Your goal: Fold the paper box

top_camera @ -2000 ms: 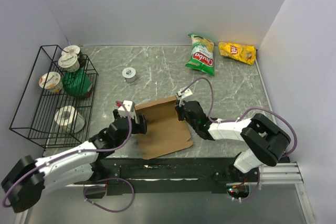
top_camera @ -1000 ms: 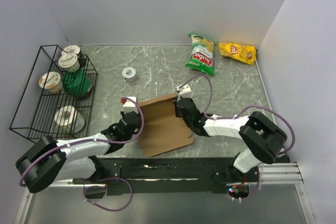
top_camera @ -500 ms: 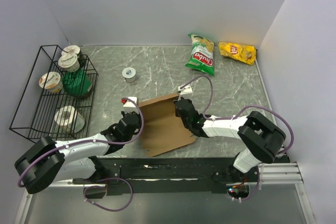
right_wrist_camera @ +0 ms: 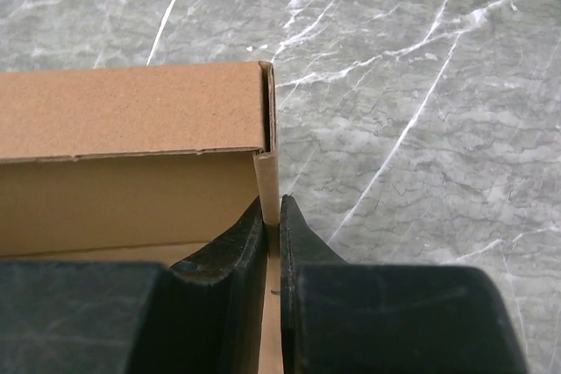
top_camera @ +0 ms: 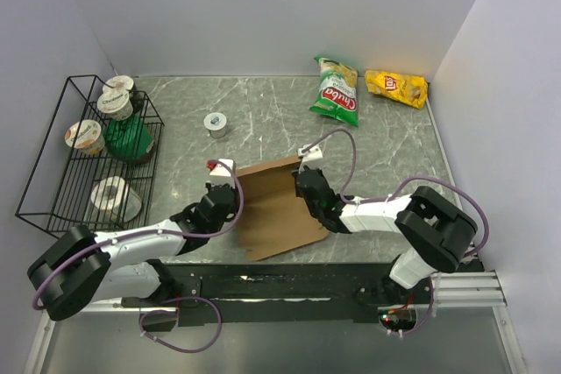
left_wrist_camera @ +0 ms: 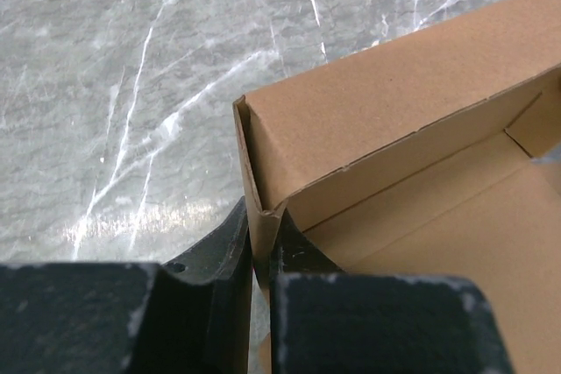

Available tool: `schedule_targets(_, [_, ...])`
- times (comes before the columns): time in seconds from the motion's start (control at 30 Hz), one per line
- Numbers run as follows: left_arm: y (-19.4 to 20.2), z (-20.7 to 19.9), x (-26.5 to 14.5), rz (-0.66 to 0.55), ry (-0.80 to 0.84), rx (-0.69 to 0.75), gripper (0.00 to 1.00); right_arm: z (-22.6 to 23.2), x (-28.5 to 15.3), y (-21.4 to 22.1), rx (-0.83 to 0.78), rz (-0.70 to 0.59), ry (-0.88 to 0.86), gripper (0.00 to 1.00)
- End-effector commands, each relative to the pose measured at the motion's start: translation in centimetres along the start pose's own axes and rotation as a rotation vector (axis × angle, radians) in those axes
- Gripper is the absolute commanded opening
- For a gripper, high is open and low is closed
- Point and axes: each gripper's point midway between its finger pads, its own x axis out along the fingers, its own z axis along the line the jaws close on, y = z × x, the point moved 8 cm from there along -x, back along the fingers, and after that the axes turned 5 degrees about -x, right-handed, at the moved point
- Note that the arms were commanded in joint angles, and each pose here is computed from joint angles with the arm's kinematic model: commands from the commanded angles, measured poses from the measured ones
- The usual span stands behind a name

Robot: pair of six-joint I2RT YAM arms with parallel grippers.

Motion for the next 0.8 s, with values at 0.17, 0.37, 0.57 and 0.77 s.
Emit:
schedule_targets(0.17, [-3.3, -2.3, -0.5, 0.030, 0.063, -0.048, 0.83, -1.3, 0.1, 0.3, -0.107, 0.257, 0.012, 0.00])
schedule_targets(0.37, [-5.2, -2.9, -2.9, 0.009, 0.211, -0.019, 0.96, -1.4, -0.6, -0.2, -0.100, 0.423, -0.154, 0.00])
schedule_targets(0.57, [-8.2, -3.5, -5.4, -0.051, 0.360, -0.041, 0.96, -1.3, -0.9, -0.1, -0.173, 0.708, -0.327, 0.00])
schedule_targets(0.77, [-8.4, -3.9, -4.0, 0.015, 0.407, 0.014, 0.96, -1.0, 0.0, -0.8, -0.238, 0.849, -0.408, 0.04])
